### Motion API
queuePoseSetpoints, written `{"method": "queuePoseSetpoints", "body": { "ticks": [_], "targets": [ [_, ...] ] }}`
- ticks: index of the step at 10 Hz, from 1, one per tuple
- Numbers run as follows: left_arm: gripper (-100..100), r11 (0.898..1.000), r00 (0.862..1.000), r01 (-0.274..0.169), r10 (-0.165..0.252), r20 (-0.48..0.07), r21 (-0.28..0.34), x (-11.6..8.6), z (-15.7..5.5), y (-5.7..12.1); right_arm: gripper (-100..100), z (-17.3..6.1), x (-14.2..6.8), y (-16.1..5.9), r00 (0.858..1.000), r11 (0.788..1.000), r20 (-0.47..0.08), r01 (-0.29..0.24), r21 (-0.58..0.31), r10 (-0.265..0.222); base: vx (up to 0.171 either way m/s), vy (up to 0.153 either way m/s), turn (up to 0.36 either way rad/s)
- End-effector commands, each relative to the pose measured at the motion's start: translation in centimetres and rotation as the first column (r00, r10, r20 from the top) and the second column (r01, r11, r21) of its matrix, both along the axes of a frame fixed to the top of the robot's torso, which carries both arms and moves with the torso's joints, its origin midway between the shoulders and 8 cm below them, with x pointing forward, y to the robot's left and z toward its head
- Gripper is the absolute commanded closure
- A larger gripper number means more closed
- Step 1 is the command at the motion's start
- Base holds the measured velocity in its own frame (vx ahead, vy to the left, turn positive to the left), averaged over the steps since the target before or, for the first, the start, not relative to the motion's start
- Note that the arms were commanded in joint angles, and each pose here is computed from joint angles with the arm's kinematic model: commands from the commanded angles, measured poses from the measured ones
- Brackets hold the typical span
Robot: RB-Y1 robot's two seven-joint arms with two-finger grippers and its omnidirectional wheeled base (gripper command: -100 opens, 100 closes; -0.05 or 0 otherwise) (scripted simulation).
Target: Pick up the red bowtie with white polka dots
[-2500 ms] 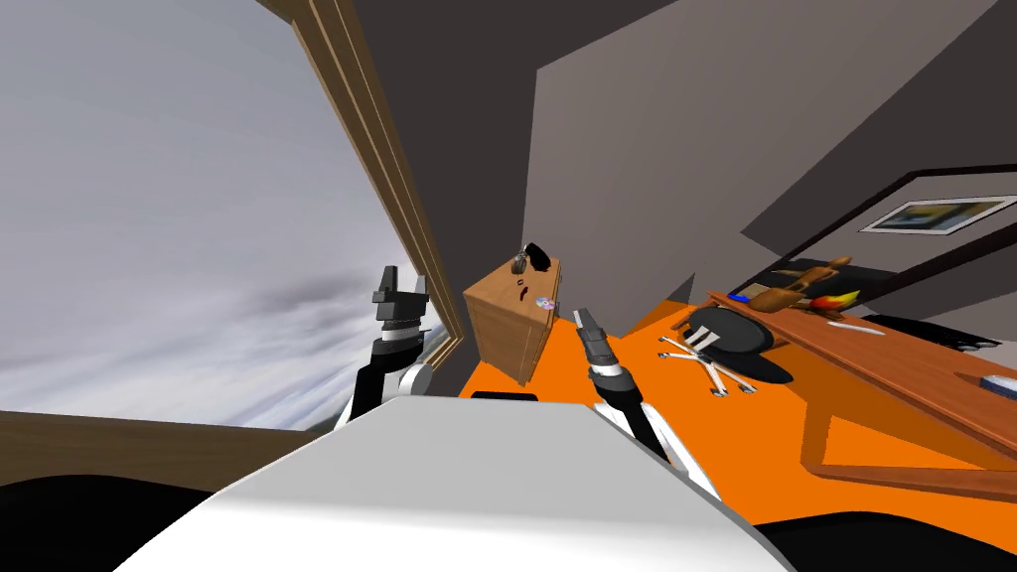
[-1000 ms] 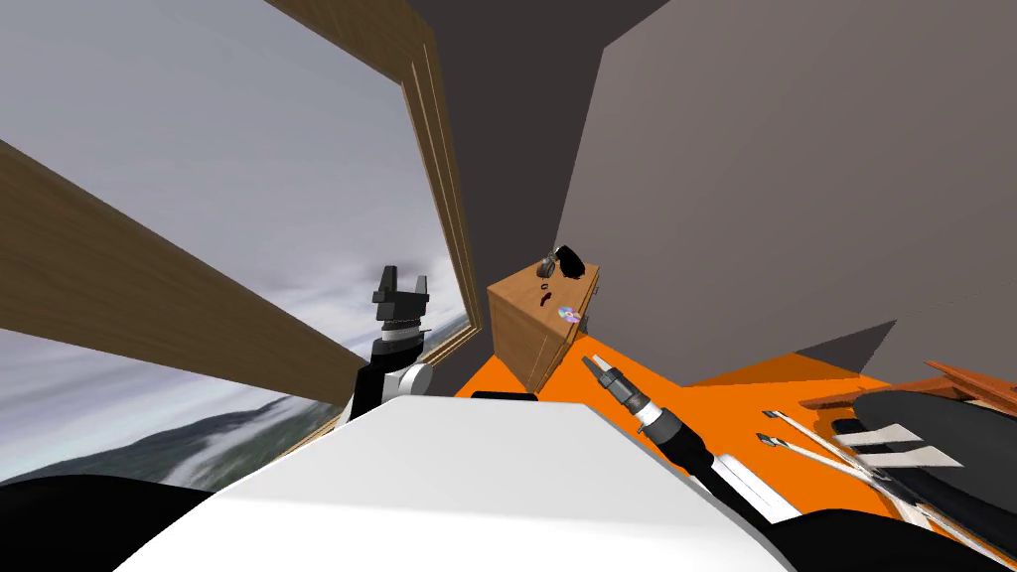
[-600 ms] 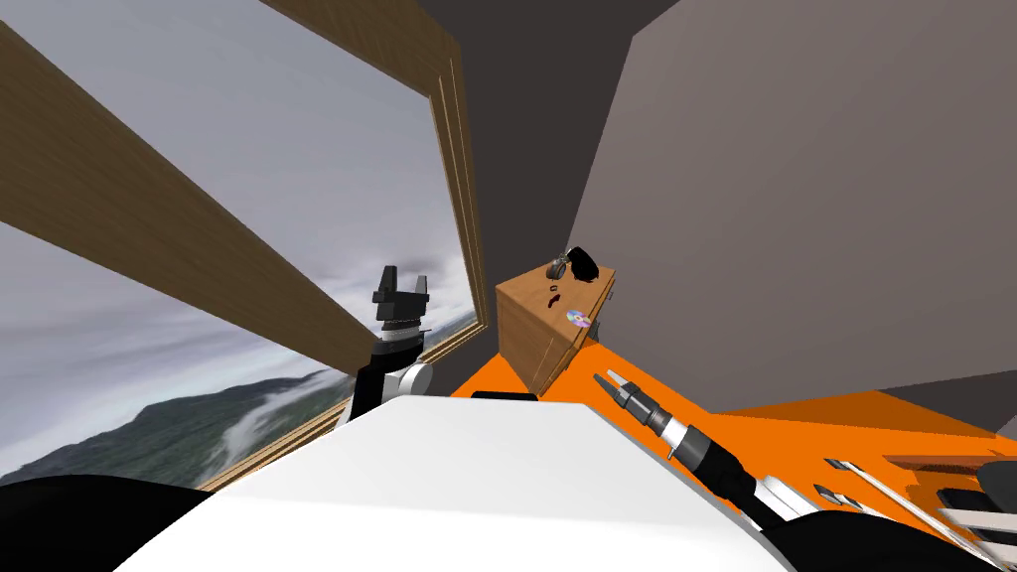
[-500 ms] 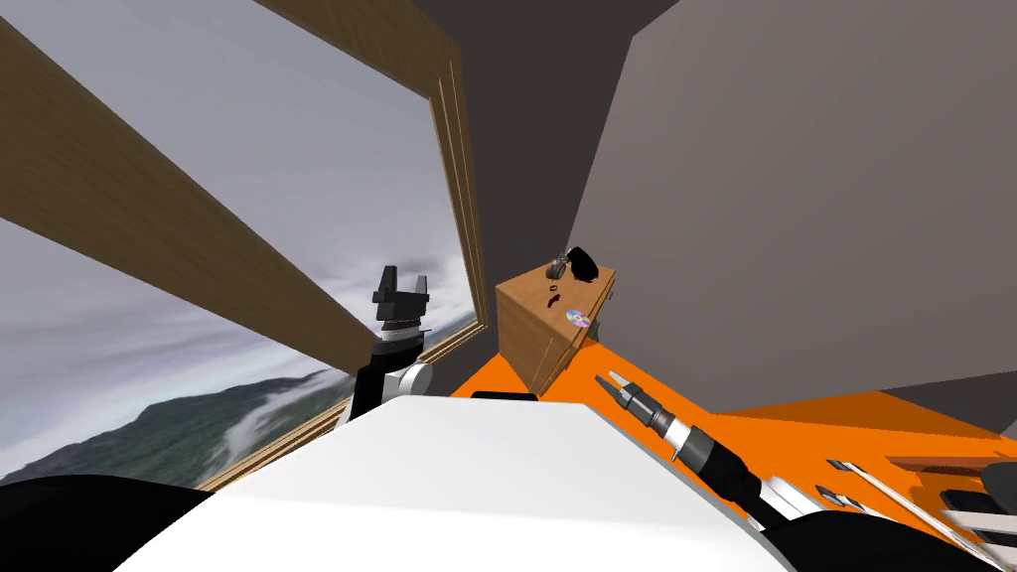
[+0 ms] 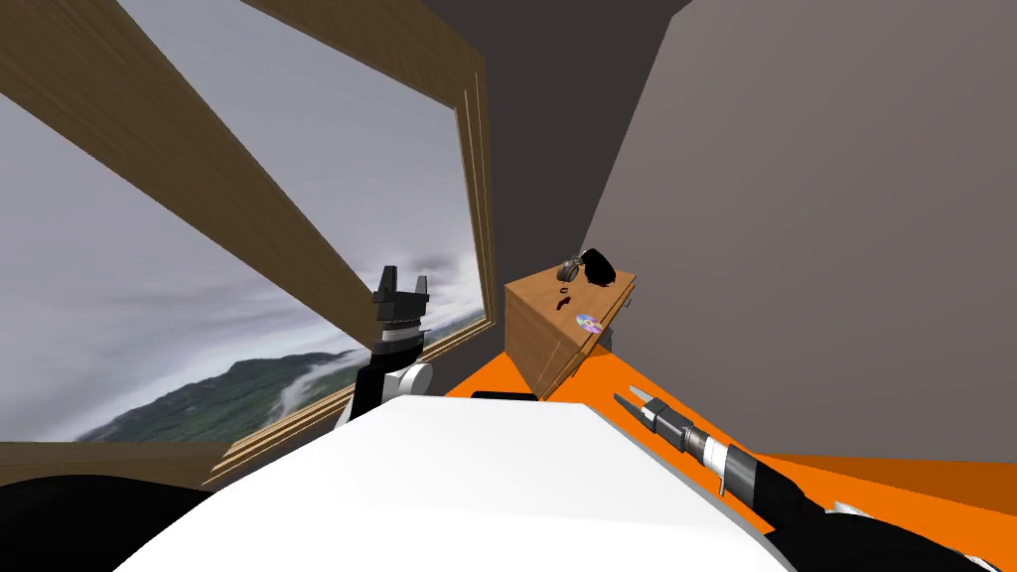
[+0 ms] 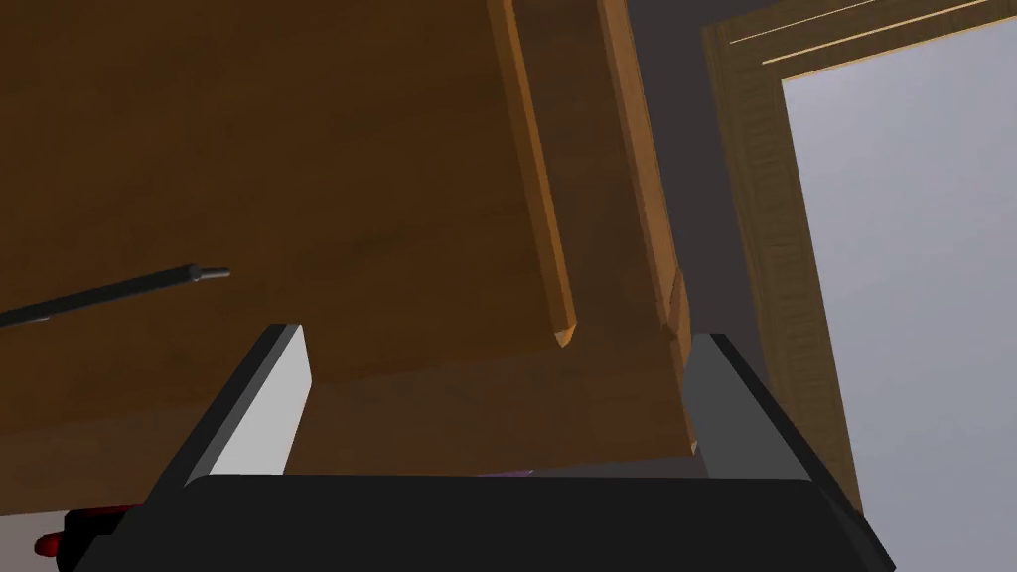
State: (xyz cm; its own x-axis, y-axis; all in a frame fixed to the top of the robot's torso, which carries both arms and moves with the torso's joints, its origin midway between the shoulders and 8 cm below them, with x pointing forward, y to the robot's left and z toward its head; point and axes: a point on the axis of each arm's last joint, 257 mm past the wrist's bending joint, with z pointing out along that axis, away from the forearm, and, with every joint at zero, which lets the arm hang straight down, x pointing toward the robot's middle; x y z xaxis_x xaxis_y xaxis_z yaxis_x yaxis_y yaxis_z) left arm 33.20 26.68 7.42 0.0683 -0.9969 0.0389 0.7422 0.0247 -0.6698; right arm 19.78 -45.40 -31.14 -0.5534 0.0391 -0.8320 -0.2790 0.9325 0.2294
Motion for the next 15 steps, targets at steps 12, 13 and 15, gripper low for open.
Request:
{"method": "queuePoseSetpoints", "body": {
  "ticks": [12,13,15],
  "targets": [
    [0,1.0,1.0,0.0,0.0,0.0,0.0,0.0,0.0,0.0,-100,0.4,-8.6,-15.8,0.927,0.87,-0.358,-0.268,-0.415,0.115,-0.045,-0.015,0.208],
    [0,1.0,1.0,0.0,0.0,0.0,0.0,0.0,0.0,0.0,-100,1.0,-10.1,-17.7,0.906,0.839,-0.405,-0.311,-0.447,0.121,-0.066,-0.011,0.27],
    [0,1.0,1.0,0.0,0.0,0.0,0.0,0.0,0.0,0.0,-100,1.7,-9.4,-18.6,0.897,0.818,-0.423,-0.338,-0.465,0.13,-0.038,-0.012,0.073]
  ]
}}
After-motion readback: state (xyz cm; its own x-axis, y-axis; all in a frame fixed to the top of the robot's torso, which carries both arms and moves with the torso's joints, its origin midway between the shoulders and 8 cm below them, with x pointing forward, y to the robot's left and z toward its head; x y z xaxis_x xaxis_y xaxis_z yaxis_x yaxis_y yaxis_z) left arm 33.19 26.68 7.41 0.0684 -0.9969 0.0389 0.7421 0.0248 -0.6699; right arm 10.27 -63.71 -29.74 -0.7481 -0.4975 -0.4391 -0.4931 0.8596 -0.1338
